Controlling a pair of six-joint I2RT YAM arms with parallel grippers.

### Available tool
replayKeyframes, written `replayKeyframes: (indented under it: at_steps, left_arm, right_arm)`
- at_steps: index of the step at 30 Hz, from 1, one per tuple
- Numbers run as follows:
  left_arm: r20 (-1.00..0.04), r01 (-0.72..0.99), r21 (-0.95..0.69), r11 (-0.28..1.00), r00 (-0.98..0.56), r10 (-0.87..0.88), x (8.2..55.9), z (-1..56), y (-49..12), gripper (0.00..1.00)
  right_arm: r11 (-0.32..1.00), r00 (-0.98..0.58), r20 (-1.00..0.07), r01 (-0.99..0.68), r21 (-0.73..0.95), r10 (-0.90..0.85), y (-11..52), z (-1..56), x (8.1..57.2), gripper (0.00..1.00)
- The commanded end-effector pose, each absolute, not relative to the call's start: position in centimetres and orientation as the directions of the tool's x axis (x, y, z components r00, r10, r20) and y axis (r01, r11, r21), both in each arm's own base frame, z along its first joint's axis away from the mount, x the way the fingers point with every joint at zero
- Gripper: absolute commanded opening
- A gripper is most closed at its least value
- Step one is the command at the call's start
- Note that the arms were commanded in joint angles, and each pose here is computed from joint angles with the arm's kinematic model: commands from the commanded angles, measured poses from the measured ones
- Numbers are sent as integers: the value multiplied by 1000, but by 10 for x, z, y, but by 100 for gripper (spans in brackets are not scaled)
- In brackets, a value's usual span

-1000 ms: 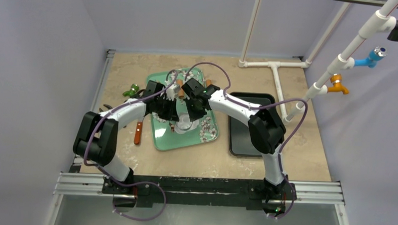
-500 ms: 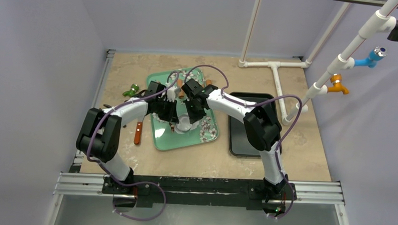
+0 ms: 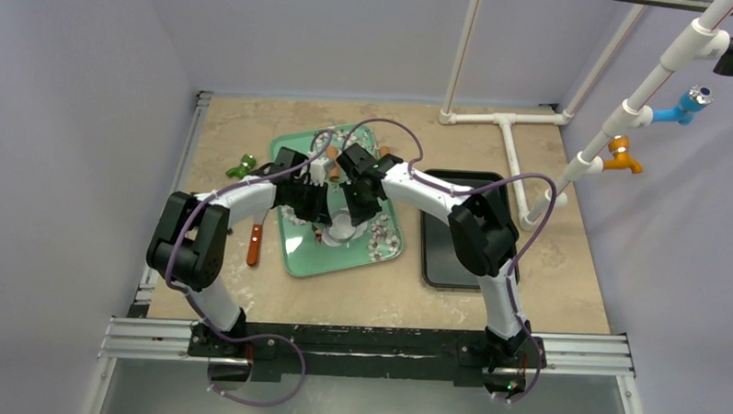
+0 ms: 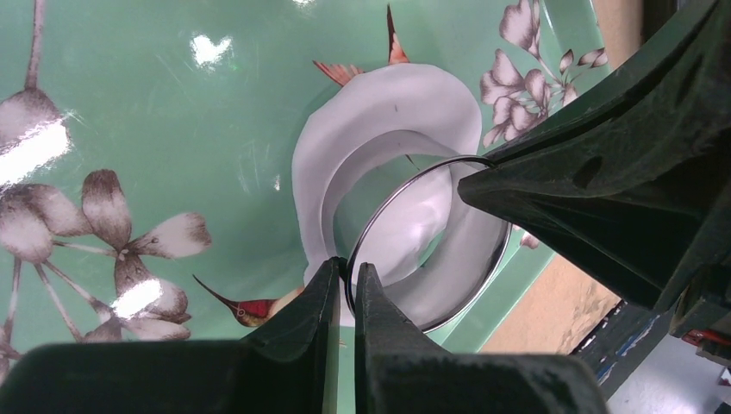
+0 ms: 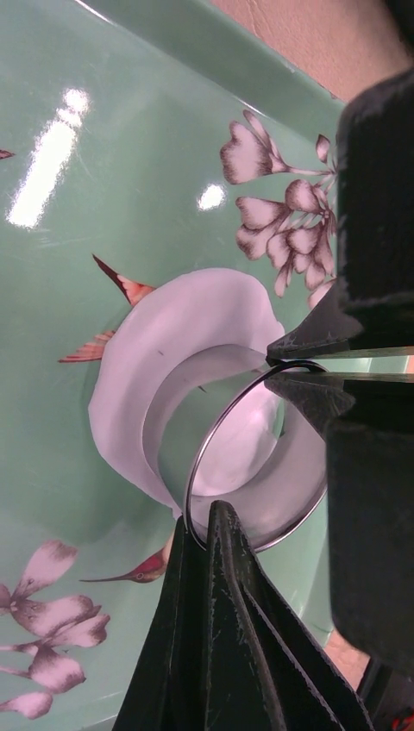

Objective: Roll out the dumpling wrappers from the dough
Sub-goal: Press the dumpling wrapper on the work surface.

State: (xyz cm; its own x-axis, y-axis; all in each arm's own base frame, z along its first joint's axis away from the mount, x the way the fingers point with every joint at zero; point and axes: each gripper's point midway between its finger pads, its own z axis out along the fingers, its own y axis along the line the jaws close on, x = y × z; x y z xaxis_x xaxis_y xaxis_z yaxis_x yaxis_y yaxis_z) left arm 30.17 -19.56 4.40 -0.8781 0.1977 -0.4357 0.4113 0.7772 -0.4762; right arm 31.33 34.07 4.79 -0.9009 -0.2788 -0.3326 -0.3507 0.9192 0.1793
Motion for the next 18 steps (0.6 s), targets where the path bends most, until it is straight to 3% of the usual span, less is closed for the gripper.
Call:
replayKeyframes:
  at_steps: [1, 18]
  left_arm:
    - [-408, 446, -581, 681, -883, 230, 289, 54, -217, 0]
    - [-206, 278, -633, 723, -960, 188, 281, 11, -207, 0]
  right_arm:
    - [941, -897, -335, -331, 73, -289, 313, 23, 338, 0]
    - [962, -939, -226, -272, 26, -259, 285, -39, 318, 0]
